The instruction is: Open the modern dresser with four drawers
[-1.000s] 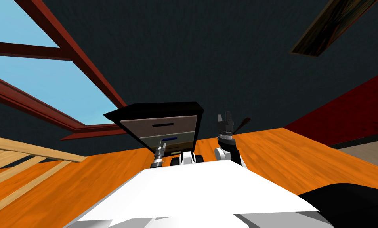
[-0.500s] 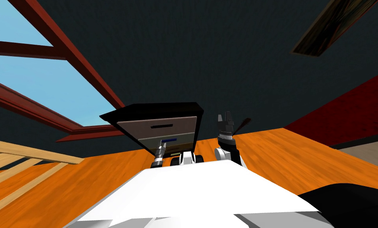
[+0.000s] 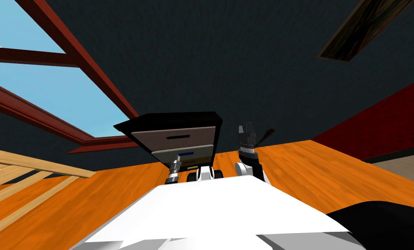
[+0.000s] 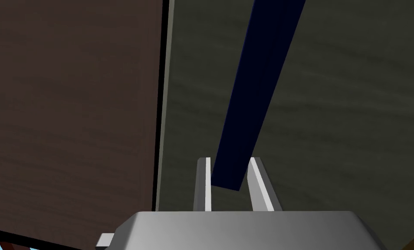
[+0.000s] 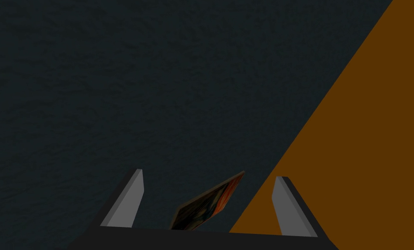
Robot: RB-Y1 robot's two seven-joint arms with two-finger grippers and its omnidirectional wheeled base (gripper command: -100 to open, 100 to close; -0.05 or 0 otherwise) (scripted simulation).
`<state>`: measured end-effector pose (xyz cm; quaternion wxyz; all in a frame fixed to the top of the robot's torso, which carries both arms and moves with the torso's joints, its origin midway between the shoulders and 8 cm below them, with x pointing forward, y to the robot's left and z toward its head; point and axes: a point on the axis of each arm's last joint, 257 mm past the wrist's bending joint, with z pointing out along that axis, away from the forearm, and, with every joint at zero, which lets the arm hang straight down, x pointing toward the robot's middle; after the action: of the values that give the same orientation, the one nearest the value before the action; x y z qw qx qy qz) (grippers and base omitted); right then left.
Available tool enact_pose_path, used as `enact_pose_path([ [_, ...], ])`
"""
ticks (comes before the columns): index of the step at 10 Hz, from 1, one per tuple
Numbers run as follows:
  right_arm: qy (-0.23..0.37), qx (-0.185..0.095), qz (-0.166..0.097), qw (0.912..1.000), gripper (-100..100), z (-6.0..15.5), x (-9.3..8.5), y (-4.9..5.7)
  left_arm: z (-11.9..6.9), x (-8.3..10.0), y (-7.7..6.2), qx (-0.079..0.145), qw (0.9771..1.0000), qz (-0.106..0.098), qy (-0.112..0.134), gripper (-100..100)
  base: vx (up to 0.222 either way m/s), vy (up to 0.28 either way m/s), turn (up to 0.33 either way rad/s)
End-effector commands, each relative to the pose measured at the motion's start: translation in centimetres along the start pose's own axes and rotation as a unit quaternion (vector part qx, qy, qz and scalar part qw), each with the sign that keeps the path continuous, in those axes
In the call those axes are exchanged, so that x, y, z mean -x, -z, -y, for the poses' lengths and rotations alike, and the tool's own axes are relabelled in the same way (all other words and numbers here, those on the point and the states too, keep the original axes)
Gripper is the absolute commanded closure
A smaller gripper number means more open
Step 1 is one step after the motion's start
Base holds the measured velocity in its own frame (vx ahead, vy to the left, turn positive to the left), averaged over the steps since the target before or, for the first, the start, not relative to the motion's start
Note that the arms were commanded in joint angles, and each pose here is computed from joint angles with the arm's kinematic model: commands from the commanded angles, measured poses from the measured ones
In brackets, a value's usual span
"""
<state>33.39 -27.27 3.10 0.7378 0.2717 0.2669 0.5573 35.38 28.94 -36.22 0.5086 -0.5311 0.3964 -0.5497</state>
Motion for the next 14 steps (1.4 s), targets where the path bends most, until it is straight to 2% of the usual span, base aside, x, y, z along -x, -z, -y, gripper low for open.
enact_pose_path([
  [1, 0.000, 0.000, 0.000, 1.0000, 0, 0.0, 0.0, 0.0, -0.3, 0.2, 0.1, 0.013, 0.9999, 0.000, 0.001, 100, -0.157, -0.017, 0.017],
  [2, 0.000, 0.000, 0.000, 1.0000, 0, 0.0, 0.0, 0.0, -0.4, 0.2, 0.1, 0.016, 0.9999, -0.001, 0.002, 100, -0.170, -0.009, 0.012],
  [3, 0.000, 0.000, 0.000, 1.0000, 0, 0.0, 0.0, 0.0, -0.1, 0.2, 0.0, 0.009, 1.0000, -0.001, 0.001, 100, -0.085, -0.008, 0.003],
  [7, 0.000, 0.000, 0.000, 1.0000, 0, 0.0, 0.0, 0.0, -0.2, 0.3, 1.3, 0.019, 0.9998, -0.004, 0.002, 100, -0.184, -0.022, 0.021],
  [8, 0.000, 0.000, 0.000, 1.0000, 0, 0.0, 0.0, 0.0, 0.7, 0.5, 0.4, 0.013, 0.9999, -0.005, 0.001, -100, -0.106, -0.038, 0.016],
  [14, 0.000, 0.000, 0.000, 1.0000, 0, 0.0, 0.0, 0.0, 3.7, 1.9, -2.2, 0.016, 0.9999, -0.005, 0.000, -100, -0.016, -0.033, 0.006],
])
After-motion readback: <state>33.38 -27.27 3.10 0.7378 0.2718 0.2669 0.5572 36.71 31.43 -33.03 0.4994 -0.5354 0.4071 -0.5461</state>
